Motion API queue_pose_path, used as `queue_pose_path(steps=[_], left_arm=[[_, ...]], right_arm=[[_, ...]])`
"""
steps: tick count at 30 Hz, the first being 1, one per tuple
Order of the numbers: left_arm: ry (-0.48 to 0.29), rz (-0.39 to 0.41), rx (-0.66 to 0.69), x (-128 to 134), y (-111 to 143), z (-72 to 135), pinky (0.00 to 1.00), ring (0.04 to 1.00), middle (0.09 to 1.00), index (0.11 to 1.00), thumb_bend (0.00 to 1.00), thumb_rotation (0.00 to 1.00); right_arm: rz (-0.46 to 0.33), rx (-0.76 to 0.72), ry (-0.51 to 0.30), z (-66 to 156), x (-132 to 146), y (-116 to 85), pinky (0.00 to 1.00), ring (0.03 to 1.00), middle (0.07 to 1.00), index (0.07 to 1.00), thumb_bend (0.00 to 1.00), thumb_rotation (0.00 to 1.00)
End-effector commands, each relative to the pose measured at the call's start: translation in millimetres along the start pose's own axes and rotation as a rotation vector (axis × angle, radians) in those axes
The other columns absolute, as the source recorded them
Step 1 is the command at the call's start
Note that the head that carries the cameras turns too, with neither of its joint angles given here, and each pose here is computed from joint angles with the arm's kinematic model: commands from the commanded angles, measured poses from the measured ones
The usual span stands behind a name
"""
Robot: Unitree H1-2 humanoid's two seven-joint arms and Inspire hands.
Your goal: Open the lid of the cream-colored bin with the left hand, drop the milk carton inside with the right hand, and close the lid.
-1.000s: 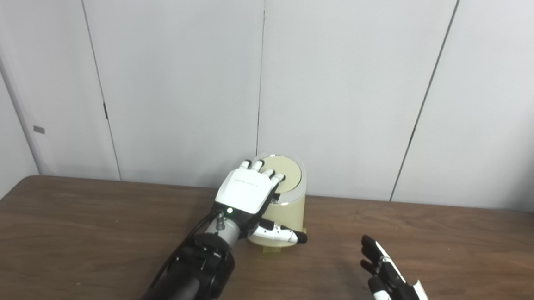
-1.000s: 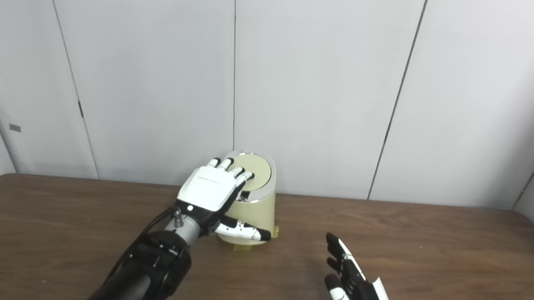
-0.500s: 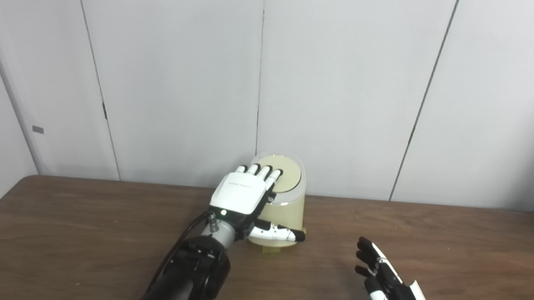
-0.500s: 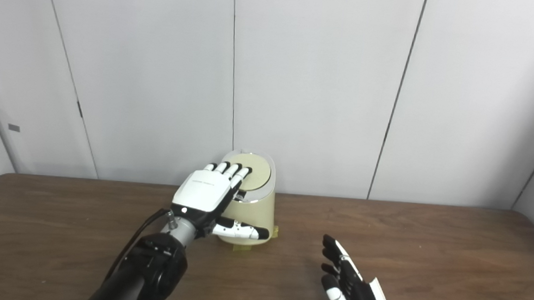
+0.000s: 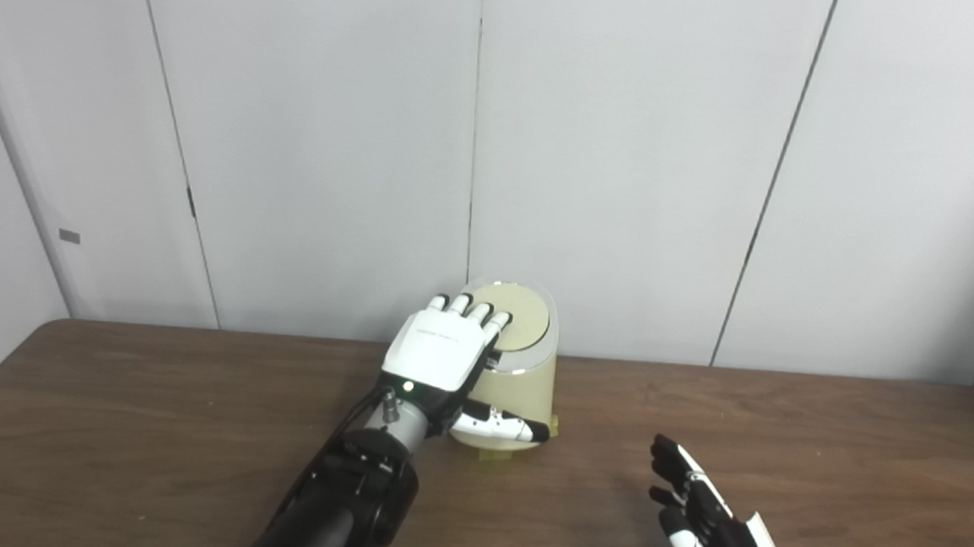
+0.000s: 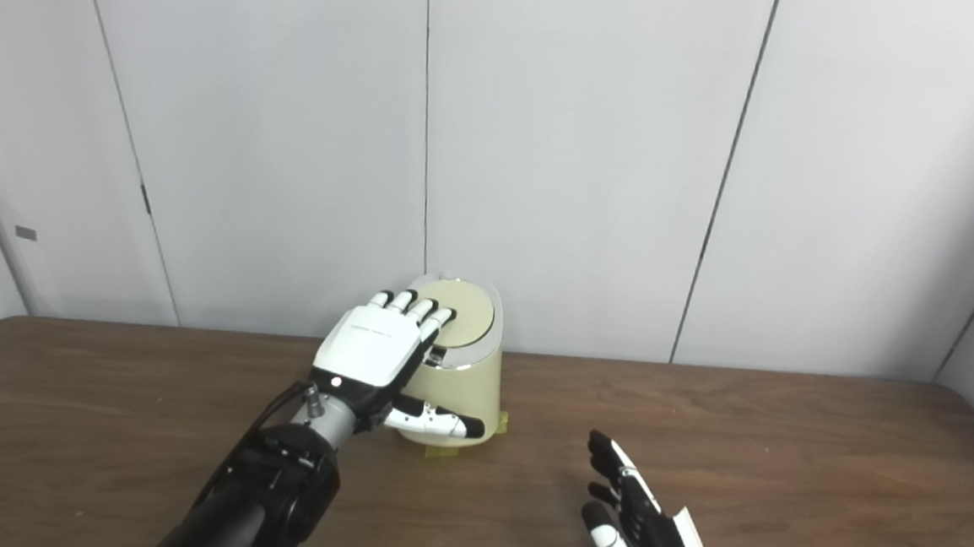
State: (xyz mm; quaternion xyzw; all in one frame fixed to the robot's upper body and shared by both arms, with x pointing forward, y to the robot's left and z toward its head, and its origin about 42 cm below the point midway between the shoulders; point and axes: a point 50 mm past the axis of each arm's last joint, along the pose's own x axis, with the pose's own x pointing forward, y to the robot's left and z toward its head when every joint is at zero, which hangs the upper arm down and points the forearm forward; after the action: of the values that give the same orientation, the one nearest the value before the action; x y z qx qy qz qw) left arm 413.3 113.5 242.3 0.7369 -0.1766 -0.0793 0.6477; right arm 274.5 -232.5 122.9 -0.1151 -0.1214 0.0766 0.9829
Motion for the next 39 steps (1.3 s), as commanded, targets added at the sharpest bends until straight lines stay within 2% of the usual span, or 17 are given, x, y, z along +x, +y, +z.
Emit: queue_pose_path(steps=[1, 4, 7, 22, 25, 29, 30, 34, 39], left_arm=[[-0.03, 0.028, 0.118, 11, 17, -2, 1.0, 0.993, 0.829, 0.807, 0.93, 0.91], [-0.065, -0.007, 0.216, 12, 13, 1, 1.0, 0.963, 0.782, 0.754, 0.94, 0.91], [-0.071, -0.02, 0.251, 13, 11, 3, 1.0, 0.92, 0.752, 0.73, 0.97, 0.89], [-0.025, 0.033, 0.185, 10, 12, 0, 1.0, 0.939, 0.798, 0.763, 0.94, 0.89], [-0.006, 0.061, 0.15, 9, 12, -1, 1.0, 0.955, 0.827, 0.807, 0.93, 0.87], [0.028, 0.105, 0.045, 8, 12, -1, 1.0, 0.998, 0.974, 0.962, 0.89, 0.85], [0.038, 0.114, -0.001, 8, 13, -1, 1.0, 0.999, 0.987, 0.981, 0.88, 0.85], [0.056, 0.154, -0.125, 8, 20, -2, 1.0, 1.0, 1.0, 1.0, 0.83, 0.87], [0.063, 0.176, -0.176, 8, 30, -6, 1.0, 1.0, 1.0, 1.0, 0.83, 0.94]], right_arm=[[-0.007, 0.022, -0.01, -4, -5, 6, 0.86, 0.926, 0.936, 0.919, 0.28, 0.82], [-0.008, 0.011, -0.017, -4, -5, 5, 0.85, 0.92, 0.933, 0.915, 0.28, 0.84], [-0.012, 0.018, -0.008, -3, -5, 6, 0.85, 0.922, 0.935, 0.916, 0.28, 0.85], [-0.009, 0.027, -0.007, -5, -5, 5, 0.86, 0.933, 0.943, 0.925, 0.28, 0.84], [-0.008, 0.017, -0.011, -4, -4, 5, 0.86, 0.929, 0.942, 0.925, 0.28, 0.84], [-0.008, 0.016, -0.013, -5, -4, 5, 0.85, 0.923, 0.935, 0.917, 0.27, 0.84], [-0.009, 0.014, -0.011, -5, -4, 5, 0.85, 0.923, 0.935, 0.918, 0.27, 0.83], [-0.01, 0.02, -0.008, -5, -5, 6, 0.85, 0.923, 0.938, 0.919, 0.27, 0.83], [-0.008, 0.017, -0.005, -5, -5, 7, 0.85, 0.926, 0.939, 0.922, 0.28, 0.83]])
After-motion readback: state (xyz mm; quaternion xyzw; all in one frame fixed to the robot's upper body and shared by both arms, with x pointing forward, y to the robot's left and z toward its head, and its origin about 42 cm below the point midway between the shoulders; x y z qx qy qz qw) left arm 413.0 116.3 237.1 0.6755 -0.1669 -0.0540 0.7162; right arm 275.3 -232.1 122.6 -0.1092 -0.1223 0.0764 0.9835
